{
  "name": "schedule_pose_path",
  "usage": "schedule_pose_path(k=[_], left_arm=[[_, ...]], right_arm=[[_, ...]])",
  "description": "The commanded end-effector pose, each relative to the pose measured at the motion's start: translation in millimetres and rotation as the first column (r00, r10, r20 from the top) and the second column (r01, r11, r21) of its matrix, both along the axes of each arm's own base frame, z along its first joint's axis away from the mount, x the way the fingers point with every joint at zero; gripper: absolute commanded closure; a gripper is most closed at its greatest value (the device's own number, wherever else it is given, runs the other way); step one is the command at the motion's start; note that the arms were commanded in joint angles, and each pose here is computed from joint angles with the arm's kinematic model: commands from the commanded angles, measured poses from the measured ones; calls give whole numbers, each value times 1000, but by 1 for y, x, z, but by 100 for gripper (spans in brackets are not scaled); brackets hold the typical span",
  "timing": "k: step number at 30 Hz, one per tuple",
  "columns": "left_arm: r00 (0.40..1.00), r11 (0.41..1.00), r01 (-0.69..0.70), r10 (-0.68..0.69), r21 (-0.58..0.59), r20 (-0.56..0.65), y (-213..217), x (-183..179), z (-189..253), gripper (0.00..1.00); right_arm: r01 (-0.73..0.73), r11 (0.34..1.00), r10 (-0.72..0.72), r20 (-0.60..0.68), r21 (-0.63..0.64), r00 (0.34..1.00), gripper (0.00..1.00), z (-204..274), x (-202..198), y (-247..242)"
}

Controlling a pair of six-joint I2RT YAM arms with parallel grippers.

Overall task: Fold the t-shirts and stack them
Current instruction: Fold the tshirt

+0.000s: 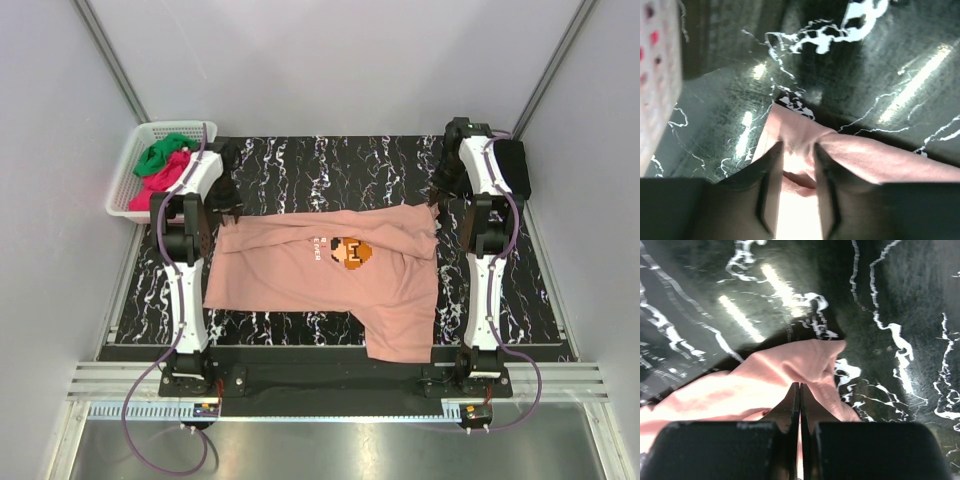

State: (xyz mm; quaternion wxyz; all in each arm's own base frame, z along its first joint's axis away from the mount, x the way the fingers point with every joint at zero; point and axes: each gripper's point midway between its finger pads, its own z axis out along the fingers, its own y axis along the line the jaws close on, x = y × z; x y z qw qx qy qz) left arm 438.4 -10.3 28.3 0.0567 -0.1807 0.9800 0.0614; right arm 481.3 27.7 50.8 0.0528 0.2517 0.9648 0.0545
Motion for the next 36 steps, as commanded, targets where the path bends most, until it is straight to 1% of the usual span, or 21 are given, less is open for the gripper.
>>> schedule_pose_path(k=[1, 3, 6, 7, 8, 10, 12, 13, 14, 16, 18, 19, 20, 21, 23, 24, 26, 27, 29, 30, 36], left_arm=[[992, 999, 25, -22, -30, 121, 1, 11, 43, 54], [981, 997, 37, -23, -66, 195, -6, 20, 61, 47], [955, 990, 64, -25, -123, 296, -18, 23, 103, 46], [954, 989, 67, -25, -132, 298, -19, 19, 107, 46], [954, 976, 99, -37, -194, 299, -34, 13, 110, 46], [955, 973, 121, -59, -199, 292, -40, -4, 116, 46], [946, 972, 151, -89, -180, 312, -48, -18, 126, 46], [955, 972, 151, -96, -182, 281, -50, -31, 117, 46], [957, 969, 158, -102, -190, 273, -55, -39, 117, 46], [960, 965, 170, -115, -202, 255, -60, -59, 115, 46], [955, 969, 184, -137, -165, 262, -60, -71, 118, 46], [962, 970, 179, -137, -163, 236, -60, -80, 110, 46], [964, 969, 177, -135, -171, 229, -60, -85, 109, 46], [968, 969, 173, -133, -179, 213, -61, -94, 105, 47], [972, 970, 169, -135, -176, 193, -62, -104, 100, 47], [977, 970, 165, -135, -177, 168, -61, -113, 93, 47], [977, 971, 170, -144, -170, 158, -64, -120, 86, 47], [980, 971, 160, -135, -176, 144, -65, -130, 80, 47], [978, 964, 160, -126, -212, 164, -72, -134, 75, 47], [982, 964, 146, -115, -221, 148, -73, -144, 69, 47], [985, 967, 145, -121, -207, 126, -77, -163, 50, 47]], right_arm=[[-45, 998, 42, 76, 45, 996, 100, 34, 5, 11], [-59, 997, 47, 196, 57, 980, 99, 71, 17, 15], [-55, 995, 28, 303, 82, 953, 93, 117, 20, 20], [-68, 990, 29, 304, 120, 952, 92, 124, 15, 27], [-76, 987, 30, 299, 143, 954, 93, 135, 5, 31], [-121, 978, 77, 247, 168, 966, 94, 134, -17, 50], [-169, 974, 126, 258, 152, 958, 93, 148, -37, 65], [-170, 975, 138, 212, 142, 968, 93, 136, -50, 67], [-174, 975, 141, 223, 138, 965, 93, 146, -61, 70], [-159, 969, 133, 143, 191, 981, 93, 130, -86, 78], [-160, 964, 128, 156, 213, 979, 93, 136, -103, 83], [-153, 962, 135, 94, 227, 986, 94, 120, -122, 87], [-161, 962, 139, 110, 222, 984, 94, 126, -132, 88], [-157, 960, 148, 57, 230, 987, 94, 113, -149, 90], [-157, 960, 152, 43, 230, 988, 94, 113, -169, 95], [-150, 960, 154, -1, 236, 988, 94, 103, -184, 97], [-145, 960, 151, -7, 238, 988, 95, 103, -199, 102], [-133, 960, 148, -46, 245, 988, 94, 93, -212, 103], [-133, 958, 150, -46, 254, 988, 94, 91, -225, 112], [-116, 961, 142, -84, 252, 986, 95, 81, -237, 115], [-98, 965, 129, -120, 242, 984, 93, 64, -271, 129]])
